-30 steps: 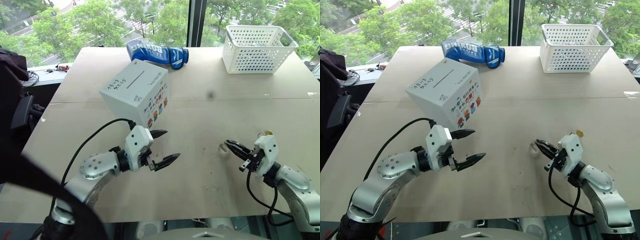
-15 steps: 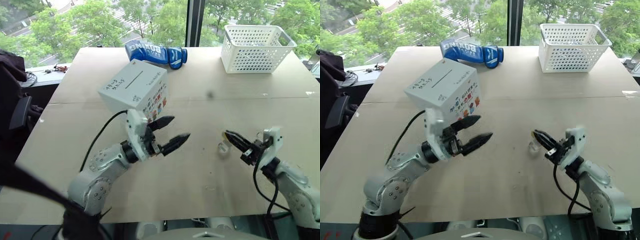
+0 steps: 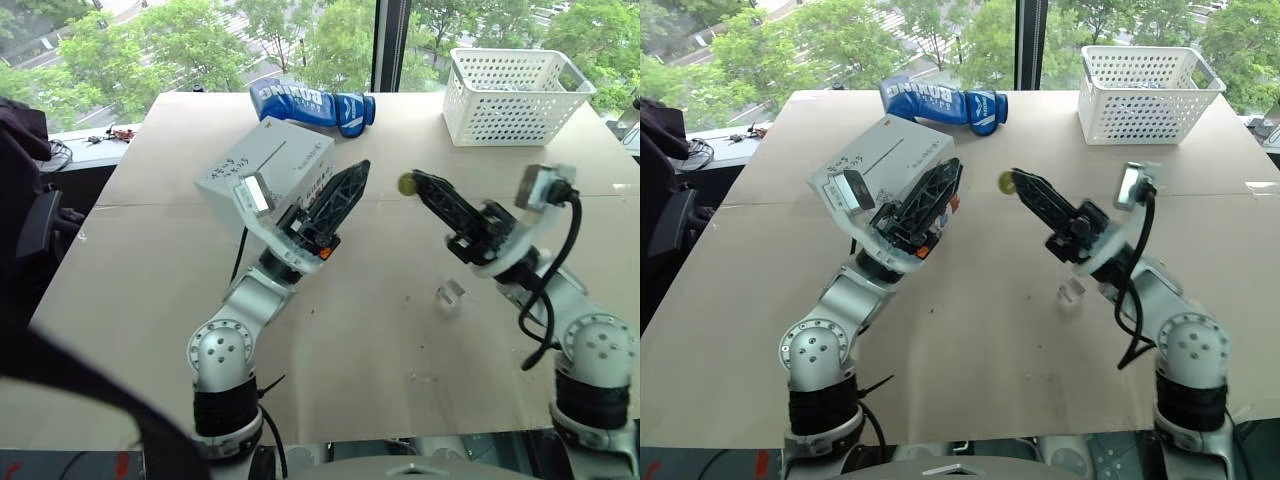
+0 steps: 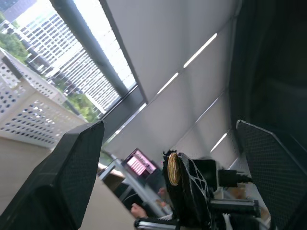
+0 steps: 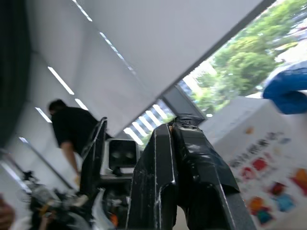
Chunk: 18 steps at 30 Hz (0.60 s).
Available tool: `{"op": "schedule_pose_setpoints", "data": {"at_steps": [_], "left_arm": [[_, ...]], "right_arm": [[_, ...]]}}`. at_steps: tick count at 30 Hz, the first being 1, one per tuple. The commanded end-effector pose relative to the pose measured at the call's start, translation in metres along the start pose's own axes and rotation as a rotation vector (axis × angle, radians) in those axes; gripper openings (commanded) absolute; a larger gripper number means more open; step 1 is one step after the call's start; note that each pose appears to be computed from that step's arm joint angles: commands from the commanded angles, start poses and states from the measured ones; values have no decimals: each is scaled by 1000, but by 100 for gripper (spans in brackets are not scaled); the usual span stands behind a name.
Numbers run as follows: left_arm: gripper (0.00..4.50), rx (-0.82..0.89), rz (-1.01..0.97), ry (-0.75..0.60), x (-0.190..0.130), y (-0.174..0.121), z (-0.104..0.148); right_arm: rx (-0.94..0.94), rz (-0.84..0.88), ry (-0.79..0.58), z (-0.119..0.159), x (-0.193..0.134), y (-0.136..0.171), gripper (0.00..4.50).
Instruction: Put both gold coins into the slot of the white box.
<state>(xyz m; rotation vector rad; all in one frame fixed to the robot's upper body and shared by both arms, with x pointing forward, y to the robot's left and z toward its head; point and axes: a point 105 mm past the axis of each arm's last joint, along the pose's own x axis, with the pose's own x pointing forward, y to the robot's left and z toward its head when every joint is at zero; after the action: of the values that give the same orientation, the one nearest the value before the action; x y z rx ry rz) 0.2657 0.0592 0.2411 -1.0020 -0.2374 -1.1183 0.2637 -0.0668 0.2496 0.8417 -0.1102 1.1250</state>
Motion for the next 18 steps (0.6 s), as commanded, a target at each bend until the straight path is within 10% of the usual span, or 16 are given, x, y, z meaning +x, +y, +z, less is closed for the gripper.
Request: {"op": "schedule_pose_setpoints", "data": {"at_steps": [1,5,15,18], "left_arm": [[450,-6,-41,5,0,-11,0],[450,-11,-50,1,-2,-13,0],[10,-30,-88,35,-3,-18,-5],[3,-54,-106,55,-4,-20,-9]], "right_arm": [[25,53,-19,3,9,11,2],[45,78,-11,0,13,14,2],[57,107,-2,-3,17,20,0],[53,114,1,-3,17,22,0]]}}
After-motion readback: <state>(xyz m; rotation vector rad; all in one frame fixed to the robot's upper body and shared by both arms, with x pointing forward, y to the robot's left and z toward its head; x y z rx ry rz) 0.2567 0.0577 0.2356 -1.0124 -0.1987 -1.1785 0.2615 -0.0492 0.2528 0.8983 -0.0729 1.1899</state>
